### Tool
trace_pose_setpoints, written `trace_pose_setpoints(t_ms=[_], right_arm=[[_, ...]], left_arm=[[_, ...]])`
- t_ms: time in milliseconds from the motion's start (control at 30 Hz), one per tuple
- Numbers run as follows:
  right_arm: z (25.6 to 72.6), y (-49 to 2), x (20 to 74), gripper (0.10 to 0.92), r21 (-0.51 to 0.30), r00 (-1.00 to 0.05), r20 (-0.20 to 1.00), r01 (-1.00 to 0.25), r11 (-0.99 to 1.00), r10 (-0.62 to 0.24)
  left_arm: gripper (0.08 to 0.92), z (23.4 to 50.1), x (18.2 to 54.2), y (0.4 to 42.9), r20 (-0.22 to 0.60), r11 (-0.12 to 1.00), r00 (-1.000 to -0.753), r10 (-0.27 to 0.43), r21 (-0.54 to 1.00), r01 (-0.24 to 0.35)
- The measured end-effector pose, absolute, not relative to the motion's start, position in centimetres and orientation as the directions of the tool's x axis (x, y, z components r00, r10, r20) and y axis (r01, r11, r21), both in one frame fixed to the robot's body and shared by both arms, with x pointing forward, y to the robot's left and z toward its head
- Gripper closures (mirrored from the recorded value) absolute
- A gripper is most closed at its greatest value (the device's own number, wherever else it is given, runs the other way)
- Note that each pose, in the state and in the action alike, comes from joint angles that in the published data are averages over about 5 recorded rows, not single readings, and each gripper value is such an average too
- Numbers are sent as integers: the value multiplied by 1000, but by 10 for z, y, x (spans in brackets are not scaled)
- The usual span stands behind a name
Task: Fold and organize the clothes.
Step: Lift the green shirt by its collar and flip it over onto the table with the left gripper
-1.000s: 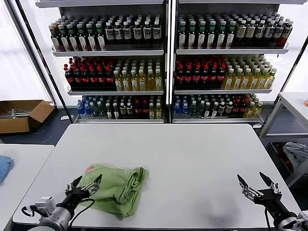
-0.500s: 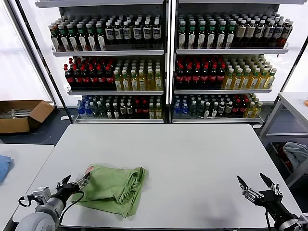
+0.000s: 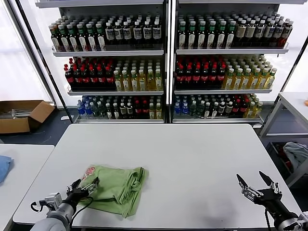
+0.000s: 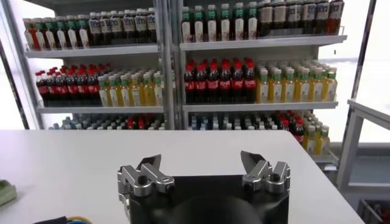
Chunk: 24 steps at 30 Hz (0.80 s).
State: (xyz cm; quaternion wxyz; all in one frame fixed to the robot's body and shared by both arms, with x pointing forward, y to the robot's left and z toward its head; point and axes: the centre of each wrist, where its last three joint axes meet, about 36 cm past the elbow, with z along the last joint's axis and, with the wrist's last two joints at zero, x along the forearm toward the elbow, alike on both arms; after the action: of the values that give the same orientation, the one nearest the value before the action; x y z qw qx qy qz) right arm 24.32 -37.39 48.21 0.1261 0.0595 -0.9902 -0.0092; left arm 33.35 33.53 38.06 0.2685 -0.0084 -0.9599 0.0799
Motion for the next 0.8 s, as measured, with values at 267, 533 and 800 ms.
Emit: trace_pose_setpoints(t_ms=[267, 533, 800], right_arm=[[481, -376, 243, 200, 35, -961, 250, -110, 993, -115], [480, -376, 244, 200, 40, -962, 249, -110, 993, -116], [481, -375, 244, 200, 41, -963, 242, -111, 993, -118]], left_arm=[[345, 371, 327, 327, 515, 984, -854, 79, -179, -17], [579, 366, 323, 327, 513, 982, -855, 74, -188, -28], [801, 368, 323, 333, 491, 978, -870, 55, -200, -51]])
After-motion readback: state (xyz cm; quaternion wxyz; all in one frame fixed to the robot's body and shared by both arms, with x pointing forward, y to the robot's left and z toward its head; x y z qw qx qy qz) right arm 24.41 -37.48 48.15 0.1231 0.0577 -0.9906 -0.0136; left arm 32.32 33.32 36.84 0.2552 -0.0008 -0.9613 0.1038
